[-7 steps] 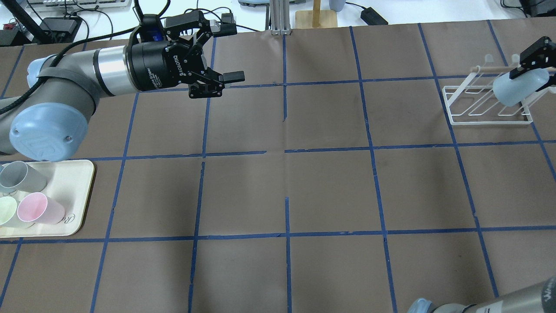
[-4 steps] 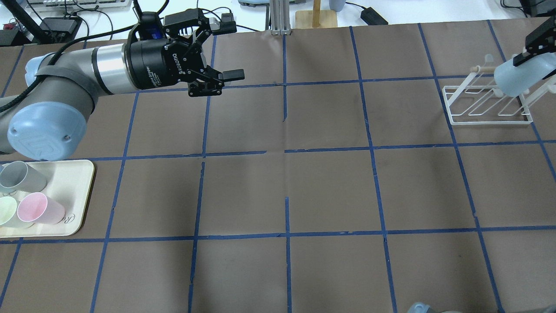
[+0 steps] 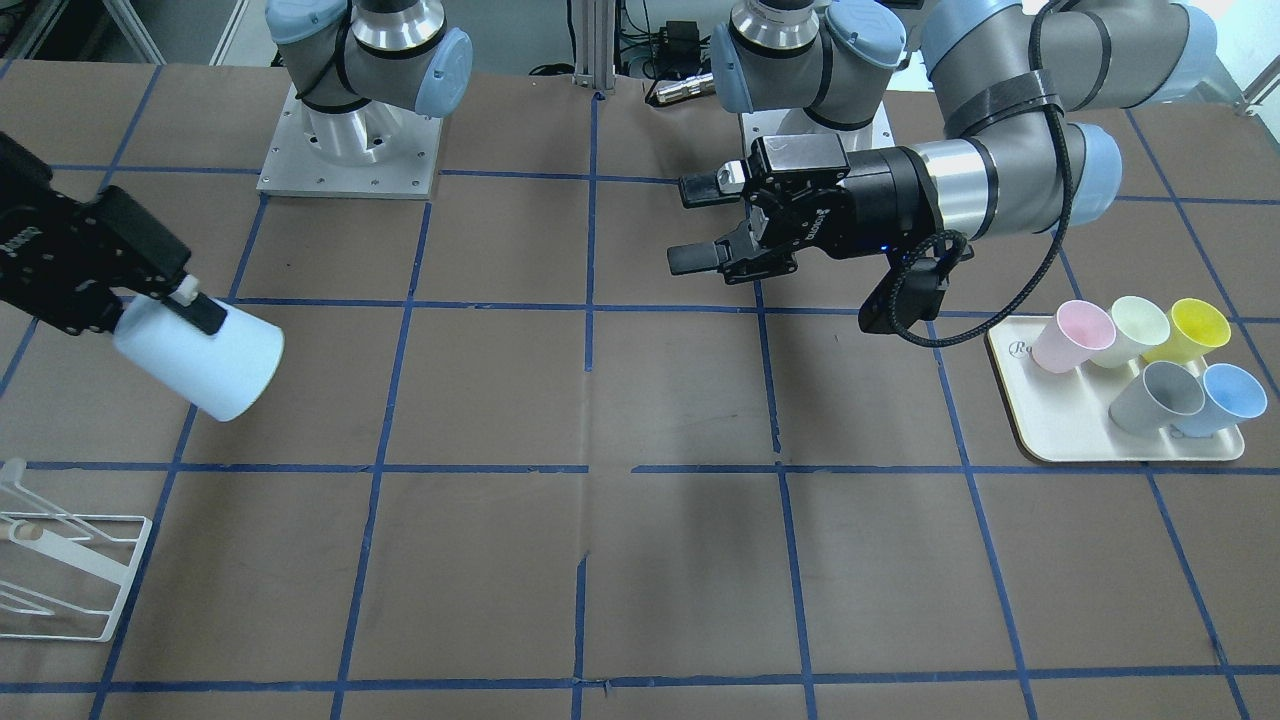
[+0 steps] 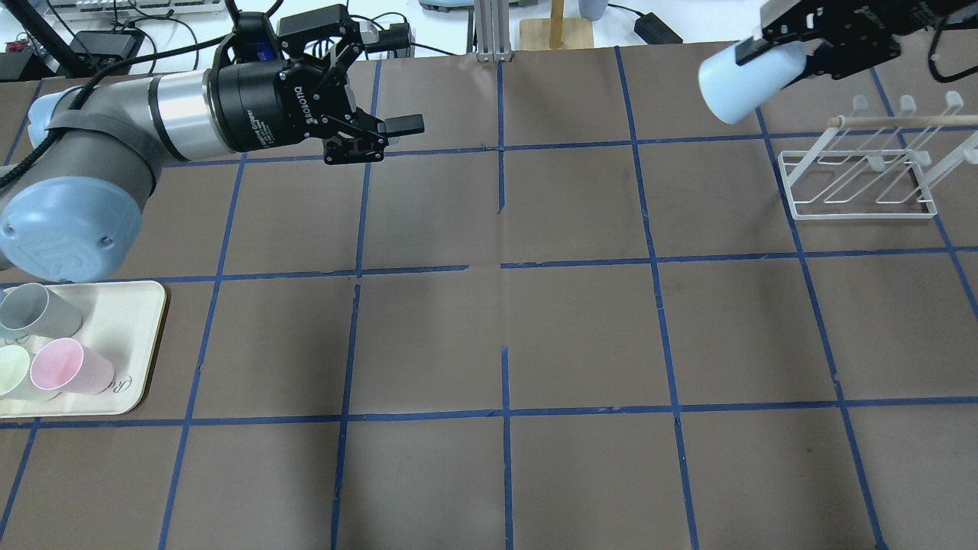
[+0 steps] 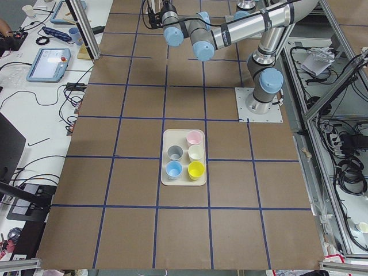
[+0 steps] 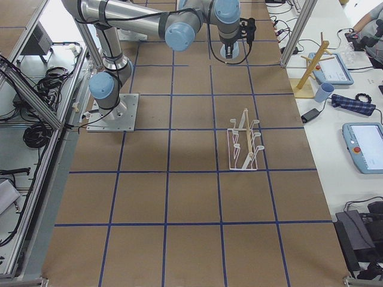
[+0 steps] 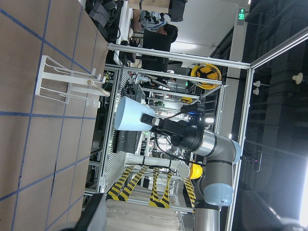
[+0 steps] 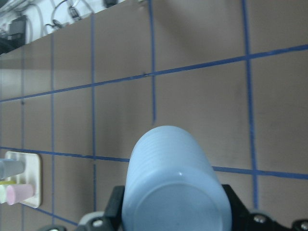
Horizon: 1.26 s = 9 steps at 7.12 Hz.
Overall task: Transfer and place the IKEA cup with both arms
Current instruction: 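Lift the light blue cup off the rack with the right gripper, then carry the cup toward the left gripper while the left gripper approaches it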
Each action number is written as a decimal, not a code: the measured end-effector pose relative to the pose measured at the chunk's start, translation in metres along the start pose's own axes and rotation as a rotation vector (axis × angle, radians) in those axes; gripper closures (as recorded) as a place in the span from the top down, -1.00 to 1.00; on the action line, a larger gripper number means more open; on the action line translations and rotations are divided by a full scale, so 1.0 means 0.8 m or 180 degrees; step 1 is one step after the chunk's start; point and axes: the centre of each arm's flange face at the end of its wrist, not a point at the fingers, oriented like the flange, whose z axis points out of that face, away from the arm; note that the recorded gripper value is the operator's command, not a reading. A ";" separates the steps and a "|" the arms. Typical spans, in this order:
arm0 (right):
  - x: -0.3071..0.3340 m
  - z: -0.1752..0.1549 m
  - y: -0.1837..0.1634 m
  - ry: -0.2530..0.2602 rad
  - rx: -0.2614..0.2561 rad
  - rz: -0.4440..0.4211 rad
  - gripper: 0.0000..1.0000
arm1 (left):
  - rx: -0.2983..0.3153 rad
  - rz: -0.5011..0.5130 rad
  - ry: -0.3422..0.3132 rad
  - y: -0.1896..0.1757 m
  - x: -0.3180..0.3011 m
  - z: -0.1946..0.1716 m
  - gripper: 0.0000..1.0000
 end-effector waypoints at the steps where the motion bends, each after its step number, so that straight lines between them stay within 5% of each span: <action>1: -0.039 0.023 0.002 -0.0331 -0.0007 -0.0181 -0.02 | 0.0059 -0.0051 0.0103 -0.004 0.005 -0.010 1.00; 5: -0.102 0.158 0.014 -0.1410 0.0217 -0.1127 -0.02 | 0.0101 -0.0121 0.0383 0.000 0.029 -0.017 1.00; 8: -0.117 0.162 0.032 -0.2087 0.0275 -0.0811 -0.03 | 0.0149 -0.0146 0.0410 -0.017 0.007 -0.026 1.00; 9: -0.124 0.156 0.035 -0.2188 0.0242 -0.0673 -0.04 | 0.0148 -0.0156 0.0417 -0.027 0.000 -0.026 1.00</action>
